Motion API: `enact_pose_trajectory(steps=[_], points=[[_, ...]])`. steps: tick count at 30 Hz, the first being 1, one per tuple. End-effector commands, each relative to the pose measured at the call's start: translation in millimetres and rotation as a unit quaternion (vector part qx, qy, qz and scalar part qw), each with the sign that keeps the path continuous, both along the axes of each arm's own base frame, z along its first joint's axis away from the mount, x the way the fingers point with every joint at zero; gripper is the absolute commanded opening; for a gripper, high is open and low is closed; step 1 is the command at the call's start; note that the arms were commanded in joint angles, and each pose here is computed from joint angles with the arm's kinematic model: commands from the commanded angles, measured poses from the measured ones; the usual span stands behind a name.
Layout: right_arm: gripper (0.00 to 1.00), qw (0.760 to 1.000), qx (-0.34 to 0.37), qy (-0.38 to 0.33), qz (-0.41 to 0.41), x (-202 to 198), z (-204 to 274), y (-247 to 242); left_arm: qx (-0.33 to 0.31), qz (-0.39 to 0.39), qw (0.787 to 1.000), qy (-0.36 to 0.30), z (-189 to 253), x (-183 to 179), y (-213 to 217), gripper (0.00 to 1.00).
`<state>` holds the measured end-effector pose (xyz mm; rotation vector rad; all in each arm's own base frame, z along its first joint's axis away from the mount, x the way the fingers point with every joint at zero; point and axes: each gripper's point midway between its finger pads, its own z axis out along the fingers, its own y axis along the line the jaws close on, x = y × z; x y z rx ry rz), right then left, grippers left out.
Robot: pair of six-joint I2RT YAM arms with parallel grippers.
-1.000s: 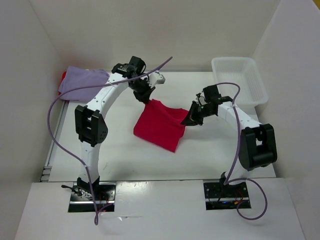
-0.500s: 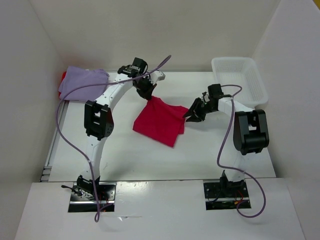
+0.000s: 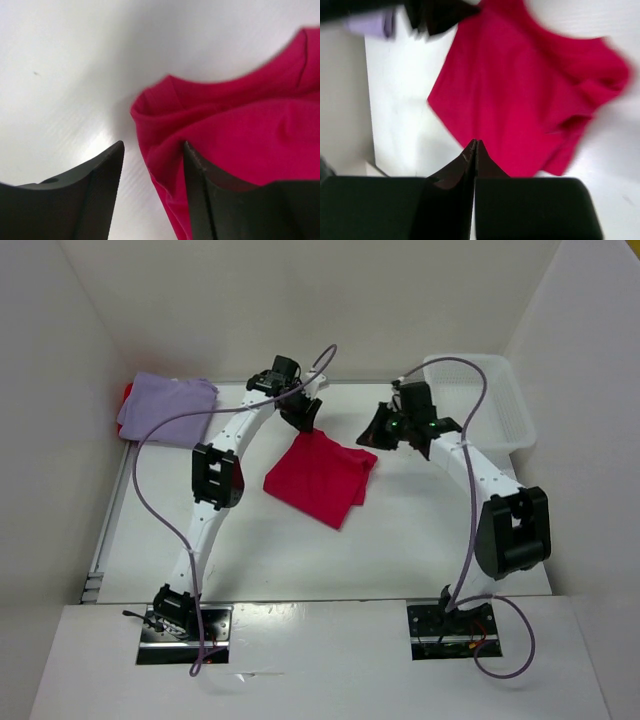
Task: Fold and stack the t-shirts
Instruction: Fold the long partially folded tshirt into a neat square, then put the neatly folded tshirt into the corner of the board with the left arm
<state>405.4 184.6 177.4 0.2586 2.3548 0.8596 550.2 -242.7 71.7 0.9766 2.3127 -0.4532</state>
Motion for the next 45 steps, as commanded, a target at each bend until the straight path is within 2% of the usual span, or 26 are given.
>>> enact_pose_trajectory(steps=[1,4,9,14,19,22,23,24,25,26,28,30,32,34,35,36,37,39,41,44,45], points=[[0.00,0.997,-0.068,-0.009,0.039,-19,-19,32,-0.024,0.033,0.999,-0.007,20,13,-3,0.59],[0.00,0.993,-0.097,0.023,0.057,-22,-44,53,-0.025,0.038,0.998,-0.031,34,21,-2,0.63],[0.00,0.985,-0.145,0.083,0.035,-12,-88,45,-0.017,0.031,0.999,-0.027,46,12,2,0.67],[0.00,0.979,-0.189,0.077,-0.022,25,-99,20,-0.025,0.048,0.998,-0.020,64,5,9,0.70],[0.00,0.978,-0.187,0.066,-0.068,56,-103,0,-0.020,0.049,0.999,0.012,57,-12,12,0.71],[0.00,0.977,-0.182,0.071,-0.084,73,-112,-13,-0.031,0.056,0.998,-0.009,83,-16,19,0.72],[0.00,0.977,-0.186,0.072,-0.080,75,-117,-13,-0.025,0.057,0.998,0.007,59,-22,21,0.72],[0.00,0.977,-0.181,0.077,-0.081,78,-120,-16,-0.023,0.065,0.998,0.007,55,-26,23,0.74],[0.00,0.978,-0.180,0.074,-0.080,84,-119,-19,-0.027,0.067,0.997,-0.014,73,-31,27,0.74],[0.00,0.978,-0.179,0.074,-0.073,85,-121,-17,-0.018,0.070,0.997,-0.003,49,-39,31,0.76],[0.00,0.982,-0.168,0.061,-0.069,90,-110,-17,-0.014,0.080,0.997,-0.004,50,-45,42,0.78],[0.00,0.984,-0.161,0.031,-0.070,94,-81,-16,-0.011,0.089,0.996,0.021,41,-53,57,0.80],[0.03,0.983,-0.165,0.017,-0.080,82,-59,-24,-0.036,0.082,0.995,0.037,38,-61,61,0.81],[0.09,0.980,-0.173,0.011,-0.101,69,-48,-35,-0.062,0.077,0.993,0.060,34,-74,69,0.89],[0.17,0.979,-0.172,0.010,-0.110,59,-42,-40,-0.070,0.076,0.992,0.072,29,-79,70,0.91],[0.30,0.978,-0.170,0.004,-0.121,40,-33,-47,-0.082,0.072,0.991,0.072,37,-83,71,0.94],[0.33,0.977,-0.170,0.005,-0.129,30,-31,-52,-0.098,0.066,0.990,0.083,37,-89,72,0.97],[0.34,0.977,-0.161,0.017,-0.140,0,-37,-59,-0.096,0.056,0.989,0.095,28,-100,72,0.99],[0.34,0.977,-0.154,0.063,-0.132,-29,-67,-59,-0.102,0.047,0.988,0.105,25,-110,71,0.99],[0.32,0.980,-0.119,0.107,-0.114,-56,-99,-48,-0.107,0.034,0.986,0.127,8,-127,69,0.99],[0.32,0.983,-0.102,0.100,-0.111,-54,-100,-43,-0.111,0.032,0.985,0.131,5,-130,68,0.99]])
